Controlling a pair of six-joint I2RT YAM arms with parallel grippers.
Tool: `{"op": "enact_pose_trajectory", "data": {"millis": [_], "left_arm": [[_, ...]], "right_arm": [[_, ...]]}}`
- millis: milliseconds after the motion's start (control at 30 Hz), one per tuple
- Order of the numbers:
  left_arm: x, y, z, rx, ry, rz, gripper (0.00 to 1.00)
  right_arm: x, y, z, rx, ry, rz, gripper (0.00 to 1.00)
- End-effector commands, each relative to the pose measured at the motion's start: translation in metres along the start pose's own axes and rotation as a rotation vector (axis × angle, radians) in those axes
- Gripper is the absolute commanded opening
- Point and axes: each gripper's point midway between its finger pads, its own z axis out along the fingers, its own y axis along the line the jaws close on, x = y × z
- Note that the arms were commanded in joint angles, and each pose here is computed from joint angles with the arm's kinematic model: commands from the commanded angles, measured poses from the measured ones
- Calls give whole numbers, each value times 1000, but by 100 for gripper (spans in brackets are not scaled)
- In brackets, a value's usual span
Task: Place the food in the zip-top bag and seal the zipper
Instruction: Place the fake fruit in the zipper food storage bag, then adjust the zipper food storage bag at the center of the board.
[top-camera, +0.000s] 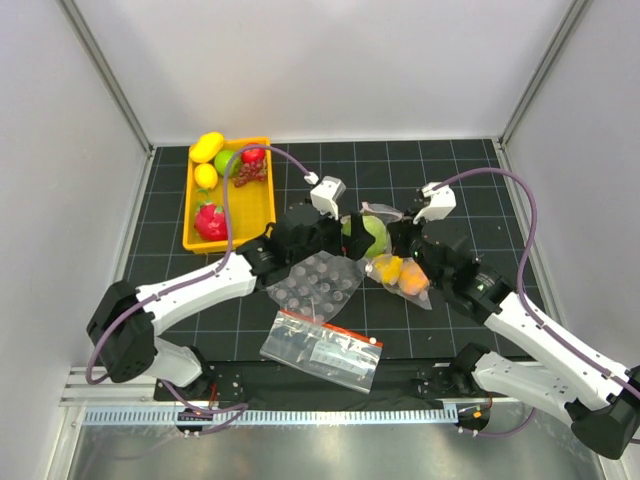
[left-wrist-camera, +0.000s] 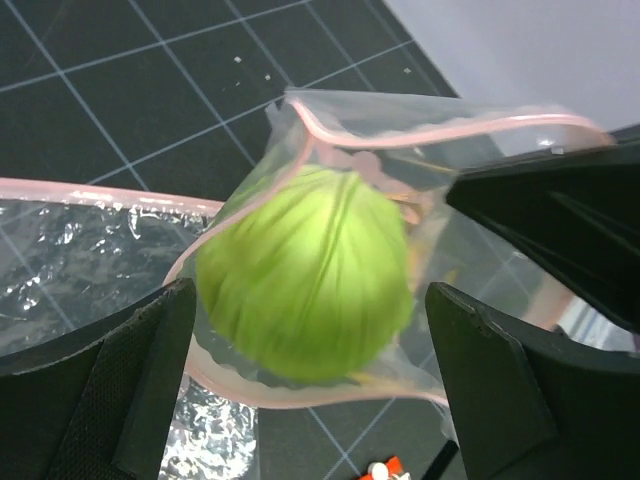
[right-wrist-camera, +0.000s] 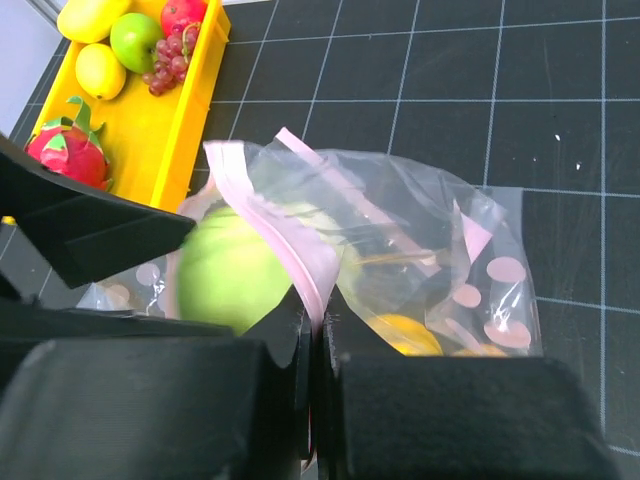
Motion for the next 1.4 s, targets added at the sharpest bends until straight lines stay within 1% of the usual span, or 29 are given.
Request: {"op": "enact_pose_trajectory", "data": {"millis": [0,100,233,300,400,467,500,533,600,767,900,967,1000,1067,1100,1133,1167,1200,1233,1267,1300,1333,1367], "left_arm": [[-36,-20,-24,81,-101,-6,100],[-43,-32,-36,144,-115,-9,100],[-50,-31,-49,140,-153,3,100],[-55,-17,-52,65,-179,4,100],[-51,4,-50,-51,-161,11,100],[-44,10,-43,-89,-115,23,100],[-34,14,-42,-110,-67,26,100],[-36,12,-40,-106,-62,21,99],[-28,15,-34,-117,-36,16,98],[-15,12,-22,-103,21,13,94],[-6,4,-17,-56,69,3,88],[-3,-3,-16,-20,86,-10,82],[0,-4,-14,-13,94,-13,76],[5,-8,-10,5,113,-17,70],[4,-8,-8,5,113,-21,62],[11,-11,-3,25,141,-22,55],[13,-13,-1,34,149,-25,46],[16,-17,0,55,164,-26,19],[13,-20,-1,68,160,-27,5],[9,-23,-5,79,147,-26,0],[0,-25,-9,89,109,-26,0],[0,-22,-14,85,95,-18,0],[-22,-28,-32,103,25,-10,0]], "right_arm": [[-25,12,-1,-39,-82,49,1],[-24,12,0,-37,-77,47,1],[-24,11,0,-32,-76,49,1],[-24,11,0,-31,-78,50,1],[-24,9,-1,-25,-80,50,1],[-25,7,-1,-18,-86,53,1],[-26,7,-2,-15,-91,55,1],[-26,5,-2,-8,-94,57,1],[-27,3,-3,0,-100,62,1],[-34,-13,-7,80,-148,102,1],[-39,-23,-12,123,-187,127,1],[-40,-26,-12,139,-195,133,1],[-40,-26,-12,141,-196,133,1],[-39,-27,-12,143,-194,133,1],[-40,-26,-12,141,-195,133,1],[-39,-26,-12,139,-193,133,1],[-39,-25,-11,137,-191,131,1],[-38,-25,-12,134,-190,129,1],[-38,-24,-11,130,-190,131,1],[-37,-23,-11,126,-186,126,1],[-38,-21,-10,113,-186,114,1],[-33,-16,-6,92,-163,101,1],[-32,-12,-4,77,-156,98,1]]}}
